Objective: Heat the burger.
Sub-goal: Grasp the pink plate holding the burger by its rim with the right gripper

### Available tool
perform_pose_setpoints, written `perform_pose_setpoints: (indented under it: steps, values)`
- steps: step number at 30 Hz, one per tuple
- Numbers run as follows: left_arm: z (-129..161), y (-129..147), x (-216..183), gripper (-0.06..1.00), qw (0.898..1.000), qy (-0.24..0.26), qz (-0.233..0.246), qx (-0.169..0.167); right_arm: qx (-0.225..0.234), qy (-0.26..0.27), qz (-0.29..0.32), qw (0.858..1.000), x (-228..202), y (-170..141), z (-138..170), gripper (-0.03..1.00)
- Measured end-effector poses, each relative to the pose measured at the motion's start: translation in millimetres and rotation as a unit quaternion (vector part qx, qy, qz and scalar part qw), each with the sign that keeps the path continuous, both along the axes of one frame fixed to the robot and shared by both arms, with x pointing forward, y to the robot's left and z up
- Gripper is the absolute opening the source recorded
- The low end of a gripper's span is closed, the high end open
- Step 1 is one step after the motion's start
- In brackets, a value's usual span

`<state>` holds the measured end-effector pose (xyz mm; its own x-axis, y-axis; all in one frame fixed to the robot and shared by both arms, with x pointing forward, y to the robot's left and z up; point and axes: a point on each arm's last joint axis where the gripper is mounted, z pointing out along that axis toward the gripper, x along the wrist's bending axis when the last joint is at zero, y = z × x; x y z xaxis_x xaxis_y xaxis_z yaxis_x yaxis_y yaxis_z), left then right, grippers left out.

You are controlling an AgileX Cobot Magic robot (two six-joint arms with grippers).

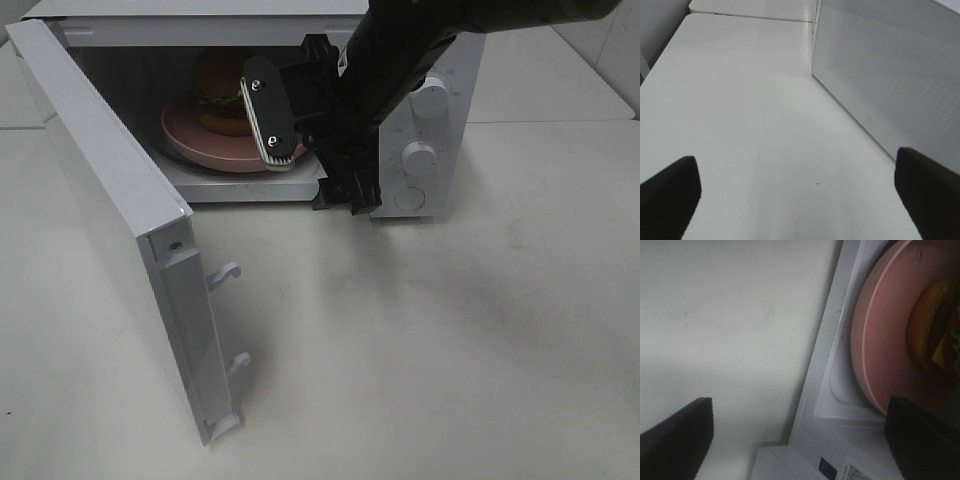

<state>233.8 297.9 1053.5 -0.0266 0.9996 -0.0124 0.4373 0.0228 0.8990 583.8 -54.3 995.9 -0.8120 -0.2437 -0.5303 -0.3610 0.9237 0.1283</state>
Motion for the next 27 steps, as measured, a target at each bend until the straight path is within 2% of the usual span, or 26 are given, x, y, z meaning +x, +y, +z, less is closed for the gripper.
perform_pose_setpoints:
  steps: [13,27]
  values:
    - [0.0,0.0,0.0,0.97,1.0,0.0,0.0,0.0,0.002,-0.002,-0.001,1.0,28.1,20.1,-26.8,0.88]
    - [0.0,0.0,0.0,0.97,1.0,0.0,0.0,0.0,0.027,-0.013,-0.021,0.999,62.1,44.5,-44.7,0.86]
